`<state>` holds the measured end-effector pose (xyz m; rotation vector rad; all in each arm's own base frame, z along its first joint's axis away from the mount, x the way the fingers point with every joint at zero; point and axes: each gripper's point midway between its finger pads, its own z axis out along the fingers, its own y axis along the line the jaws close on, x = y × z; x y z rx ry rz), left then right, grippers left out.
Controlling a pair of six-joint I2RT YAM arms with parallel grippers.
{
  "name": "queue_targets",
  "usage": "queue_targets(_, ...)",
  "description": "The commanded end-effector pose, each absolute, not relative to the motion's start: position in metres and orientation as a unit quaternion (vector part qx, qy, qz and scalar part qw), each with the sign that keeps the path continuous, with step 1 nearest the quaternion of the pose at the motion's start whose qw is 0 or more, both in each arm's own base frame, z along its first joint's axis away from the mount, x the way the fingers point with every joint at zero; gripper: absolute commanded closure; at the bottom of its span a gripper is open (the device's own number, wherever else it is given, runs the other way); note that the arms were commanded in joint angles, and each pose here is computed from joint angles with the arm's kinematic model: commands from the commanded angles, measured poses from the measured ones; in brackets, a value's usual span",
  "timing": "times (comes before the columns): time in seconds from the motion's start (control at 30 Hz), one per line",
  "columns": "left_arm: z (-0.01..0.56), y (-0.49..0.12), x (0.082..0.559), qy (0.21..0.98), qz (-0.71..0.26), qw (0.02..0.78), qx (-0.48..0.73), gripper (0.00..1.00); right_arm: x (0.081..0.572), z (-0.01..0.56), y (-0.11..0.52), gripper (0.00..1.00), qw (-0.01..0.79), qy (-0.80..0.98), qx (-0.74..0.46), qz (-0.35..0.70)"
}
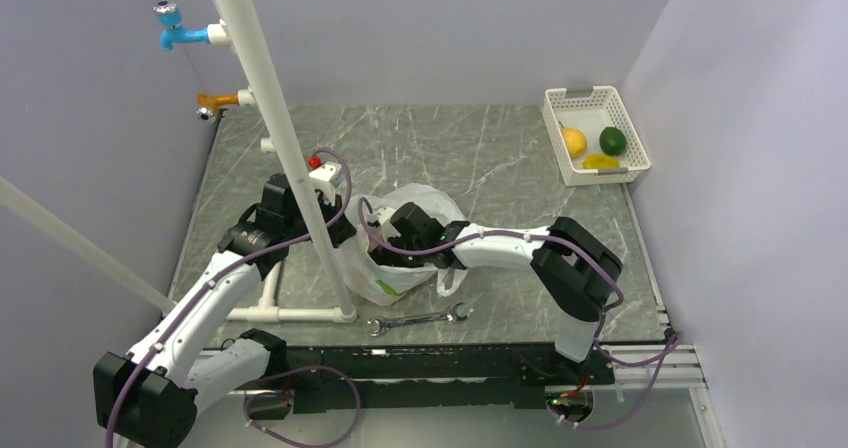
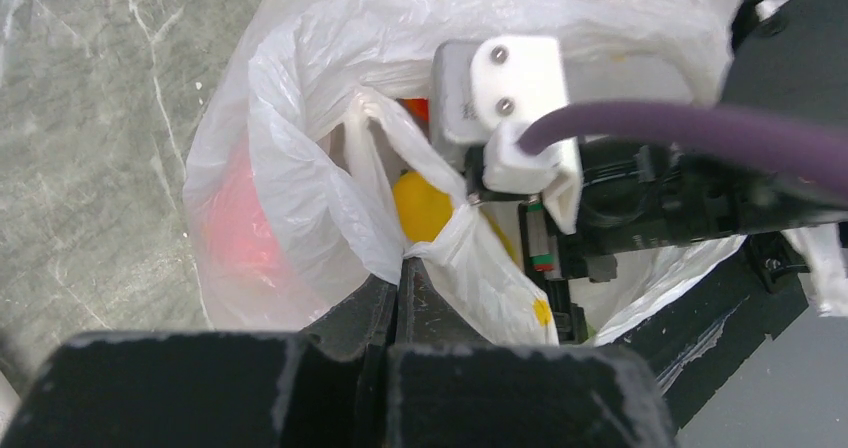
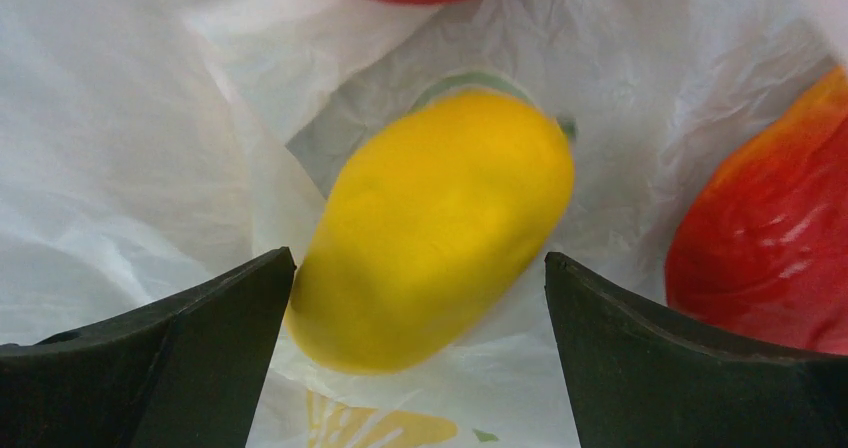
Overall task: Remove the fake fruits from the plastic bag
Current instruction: Take out the fake fruit from the plastic bag.
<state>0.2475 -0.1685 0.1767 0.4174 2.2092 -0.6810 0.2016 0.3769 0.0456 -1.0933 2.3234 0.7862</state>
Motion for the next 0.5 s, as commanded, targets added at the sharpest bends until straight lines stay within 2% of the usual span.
queue_targets(0.0, 0.185, -0.165, 0.253, 0.86, -0.261, 0.407, 0.162, 1.0, 0.194, 0.002, 0.364, 0.01, 0.203, 0.862, -0.402, 0.235)
queue_targets(0.13, 0.178, -0.16, 0.255, 0.87, -0.245, 0.399, 0.153, 1.0, 0.188, -0.024, 0.365, 0.01, 0.202, 0.873, -0.408, 0.176)
queue_targets(0.23, 0.178, -0.159, 0.256, 0.871, -0.243, 0.399, 0.15, 1.0, 0.187, -0.03, 0.365, 0.02, 0.223, 0.876, -0.392, 0.172)
queue_targets(0.4, 0.178, -0.158, 0.256, 0.872, -0.242, 0.399, 0.15, 1.0, 0.203, -0.033, 0.347, 0.19, 0.264, 0.883, -0.369, 0.123)
queue_targets(0.47, 0.179, -0.158, 0.256, 0.871, -0.243, 0.401, 0.149, 1.0, 0.205, -0.026, 0.345, 0.3, 0.28, 0.878, -0.366, 0.127)
